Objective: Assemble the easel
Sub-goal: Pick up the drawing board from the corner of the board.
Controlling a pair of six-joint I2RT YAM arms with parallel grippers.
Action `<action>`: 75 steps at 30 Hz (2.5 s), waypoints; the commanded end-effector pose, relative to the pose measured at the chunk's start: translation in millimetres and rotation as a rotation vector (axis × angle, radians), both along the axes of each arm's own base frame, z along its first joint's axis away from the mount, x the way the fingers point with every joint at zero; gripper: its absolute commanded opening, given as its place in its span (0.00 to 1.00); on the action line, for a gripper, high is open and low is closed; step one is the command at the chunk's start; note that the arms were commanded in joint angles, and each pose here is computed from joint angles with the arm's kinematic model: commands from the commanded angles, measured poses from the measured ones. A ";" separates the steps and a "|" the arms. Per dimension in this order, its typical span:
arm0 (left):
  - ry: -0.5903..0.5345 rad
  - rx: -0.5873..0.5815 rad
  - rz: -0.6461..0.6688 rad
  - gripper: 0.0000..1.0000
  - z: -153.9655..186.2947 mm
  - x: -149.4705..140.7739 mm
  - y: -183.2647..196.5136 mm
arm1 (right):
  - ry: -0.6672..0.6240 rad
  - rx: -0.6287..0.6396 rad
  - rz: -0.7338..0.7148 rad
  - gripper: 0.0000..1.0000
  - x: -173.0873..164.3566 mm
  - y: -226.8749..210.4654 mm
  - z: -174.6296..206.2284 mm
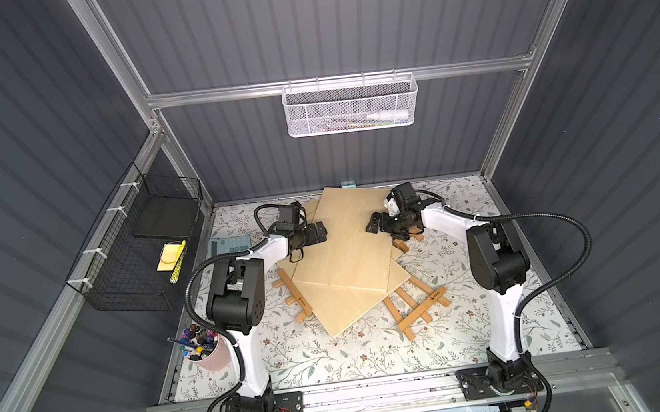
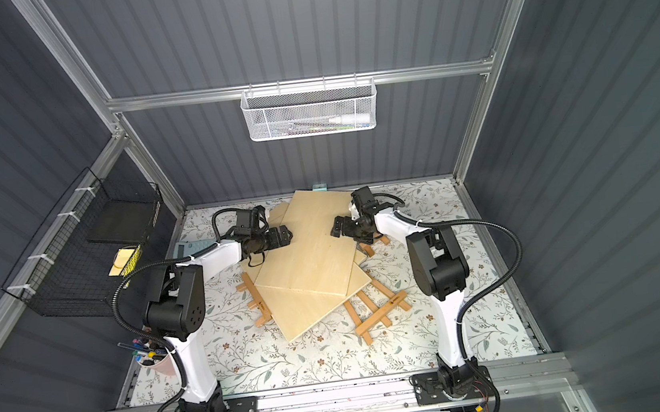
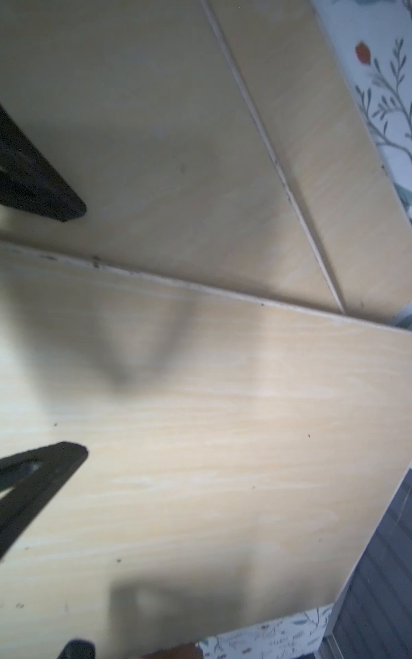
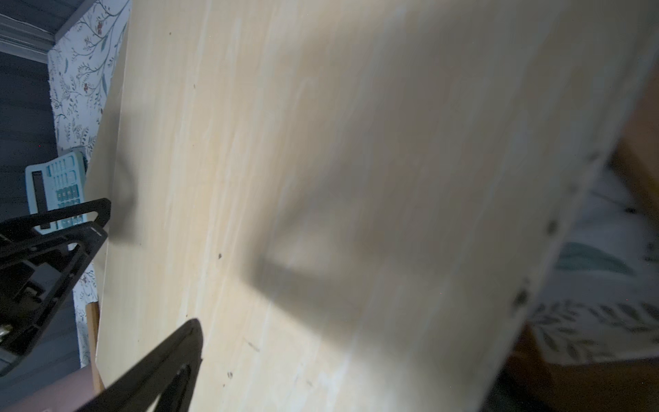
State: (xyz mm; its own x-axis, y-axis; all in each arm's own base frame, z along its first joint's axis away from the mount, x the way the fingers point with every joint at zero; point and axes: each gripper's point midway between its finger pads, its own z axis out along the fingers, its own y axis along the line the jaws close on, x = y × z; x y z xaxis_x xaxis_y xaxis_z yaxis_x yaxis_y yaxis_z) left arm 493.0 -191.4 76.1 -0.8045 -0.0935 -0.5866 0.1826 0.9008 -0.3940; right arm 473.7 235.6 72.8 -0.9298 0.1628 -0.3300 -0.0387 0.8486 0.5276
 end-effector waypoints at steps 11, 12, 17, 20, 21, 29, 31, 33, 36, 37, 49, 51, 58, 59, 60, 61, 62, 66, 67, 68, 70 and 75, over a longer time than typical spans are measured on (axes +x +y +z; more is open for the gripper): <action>0.342 -0.212 -0.256 0.99 -47.8 -83.8 -47.8 | -0.159 0.236 0.057 0.97 -1.4 28.6 57.6; 0.341 -0.200 -0.257 0.99 -48.9 -84.9 -47.5 | -0.184 0.245 0.060 0.97 -1.5 28.8 67.4; 0.350 -0.162 -0.256 0.99 -56.2 -89.4 -47.4 | -0.264 0.275 0.079 0.95 -5.2 31.0 104.7; 0.348 -0.139 -0.259 0.99 -57.2 -90.1 -48.3 | -0.288 0.290 0.086 0.93 -10.5 32.3 120.8; 0.344 -0.129 -0.259 0.99 -56.6 -89.6 -48.0 | -0.294 0.293 0.087 0.91 -12.3 32.4 125.5; 0.311 -0.128 -0.257 0.99 -46.9 -86.7 -49.4 | -0.267 0.258 0.057 0.61 -19.8 24.5 124.7; 0.311 -0.135 -0.252 0.99 -47.1 -86.5 -49.9 | -0.247 0.246 0.036 0.49 -20.5 21.5 116.1; 0.306 -0.146 -0.249 0.99 -45.2 -86.1 -50.9 | -0.230 0.232 0.022 0.37 -21.3 19.0 106.0; 0.295 -0.167 -0.249 0.99 -40.0 -86.6 -52.9 | -0.206 0.218 0.005 0.26 -22.2 15.1 93.4; 0.289 -0.174 -0.251 0.99 -37.6 -86.6 -53.7 | -0.196 0.220 0.004 0.24 -22.9 14.3 89.5; 0.271 -0.261 -0.274 0.99 -19.4 -92.1 -62.3 | -0.109 0.351 -0.040 0.00 -36.9 -34.7 45.6; 0.269 -0.284 -0.279 0.99 -16.8 -91.6 -65.4 | -0.098 0.378 -0.054 0.00 -40.8 -48.6 41.2; 0.321 -0.320 -0.288 0.99 -25.0 -91.4 -73.0 | -0.070 0.369 -0.108 0.00 -64.4 -92.2 27.9; 0.326 -0.321 -0.291 0.99 -26.5 -91.5 -74.6 | -0.064 0.345 -0.116 0.00 -70.1 -97.2 24.8; 0.335 -0.312 -0.295 0.99 -29.9 -92.9 -75.6 | -0.061 0.317 -0.122 0.00 -75.4 -101.8 22.3; 0.340 -0.298 -0.297 0.99 -32.5 -93.2 -77.1 | -0.056 0.296 -0.129 0.00 -80.3 -105.1 19.5; 0.344 -0.284 -0.302 0.99 -35.4 -94.2 -79.6 | -0.046 0.270 -0.140 0.00 -85.6 -109.5 15.6; 0.364 -0.248 -0.325 0.99 -45.7 -96.3 -92.3 | 0.013 0.181 -0.209 0.00 -104.7 -130.9 -1.4; 0.367 -0.246 -0.327 0.99 -47.4 -95.7 -95.1 | 0.036 0.154 -0.229 0.00 -110.5 -137.0 -6.9; 0.371 -0.243 -0.327 0.99 -50.0 -94.5 -97.1 | 0.063 0.121 -0.258 0.00 -116.4 -145.4 -13.7; 0.377 -0.243 -0.324 0.99 -53.2 -91.7 -99.5 | 0.107 0.065 -0.305 0.00 -128.0 -160.6 -26.2; 0.375 -0.216 -0.341 0.99 -56.9 -81.4 -108.4 | 0.192 0.011 -0.369 0.00 -146.2 -184.2 -46.0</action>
